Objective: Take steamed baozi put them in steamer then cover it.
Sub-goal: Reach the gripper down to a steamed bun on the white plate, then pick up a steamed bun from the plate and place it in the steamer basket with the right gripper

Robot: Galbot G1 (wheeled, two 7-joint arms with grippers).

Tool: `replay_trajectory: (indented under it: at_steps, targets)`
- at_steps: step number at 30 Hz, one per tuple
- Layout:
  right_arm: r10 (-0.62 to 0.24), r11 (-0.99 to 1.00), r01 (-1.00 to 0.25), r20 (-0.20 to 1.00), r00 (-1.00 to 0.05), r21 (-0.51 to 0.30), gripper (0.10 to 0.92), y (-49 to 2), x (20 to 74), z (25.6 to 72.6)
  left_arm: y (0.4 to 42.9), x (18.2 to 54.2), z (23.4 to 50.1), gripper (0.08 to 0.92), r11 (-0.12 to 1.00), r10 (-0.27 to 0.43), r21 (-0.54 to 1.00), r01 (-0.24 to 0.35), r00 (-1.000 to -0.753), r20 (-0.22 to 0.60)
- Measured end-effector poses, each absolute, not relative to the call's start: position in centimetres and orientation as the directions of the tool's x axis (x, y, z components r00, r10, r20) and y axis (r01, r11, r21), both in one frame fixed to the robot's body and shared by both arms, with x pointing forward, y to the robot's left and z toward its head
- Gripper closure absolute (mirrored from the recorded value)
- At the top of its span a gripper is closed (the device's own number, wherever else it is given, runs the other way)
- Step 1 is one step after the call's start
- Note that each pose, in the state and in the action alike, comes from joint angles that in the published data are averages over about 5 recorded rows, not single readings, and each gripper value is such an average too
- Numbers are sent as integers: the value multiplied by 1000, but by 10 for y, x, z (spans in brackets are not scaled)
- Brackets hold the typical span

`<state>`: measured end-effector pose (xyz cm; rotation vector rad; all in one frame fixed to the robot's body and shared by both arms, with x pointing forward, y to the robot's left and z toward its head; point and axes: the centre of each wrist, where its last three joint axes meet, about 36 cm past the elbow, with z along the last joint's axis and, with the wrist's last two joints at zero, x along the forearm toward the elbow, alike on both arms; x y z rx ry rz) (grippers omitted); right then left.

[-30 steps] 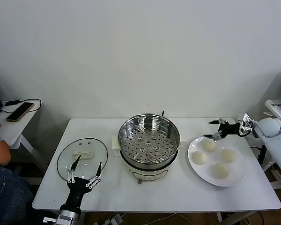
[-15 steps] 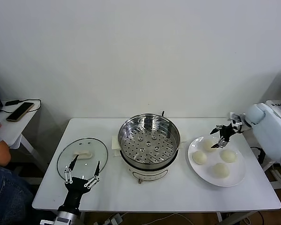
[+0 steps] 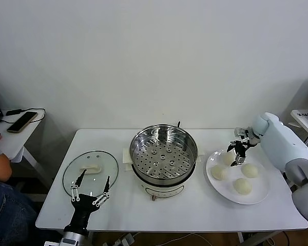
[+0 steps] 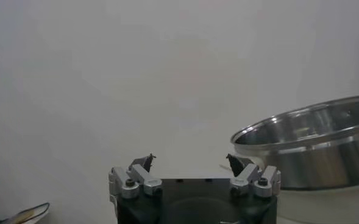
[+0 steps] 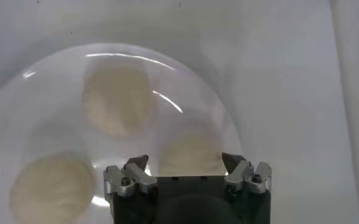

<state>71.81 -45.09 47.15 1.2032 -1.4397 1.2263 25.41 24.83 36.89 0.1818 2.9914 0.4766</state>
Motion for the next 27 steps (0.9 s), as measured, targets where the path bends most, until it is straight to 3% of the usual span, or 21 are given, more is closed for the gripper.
replay_trajectory:
  at_steps: [4, 11, 16, 27]
  targets:
    - [-114, 40, -987, 981, -160, -156, 211, -450, 718, 467, 248, 254, 370, 177, 944, 133, 313, 98, -987, -90]
    - [-102, 24, -985, 979, -175, -174, 337, -450, 717, 465, 246, 254, 371, 177, 946, 131, 310, 96, -987, -95]
    - [-104, -3, -982, 977, -189, -190, 372, -448, 719, 476, 246, 253, 374, 177, 946, 130, 309, 93, -986, -101]
    - [-218, -285, -896, 934, -284, -340, 359, -401, 733, 582, 245, 255, 380, 177, 945, 134, 312, 93, -984, -113]
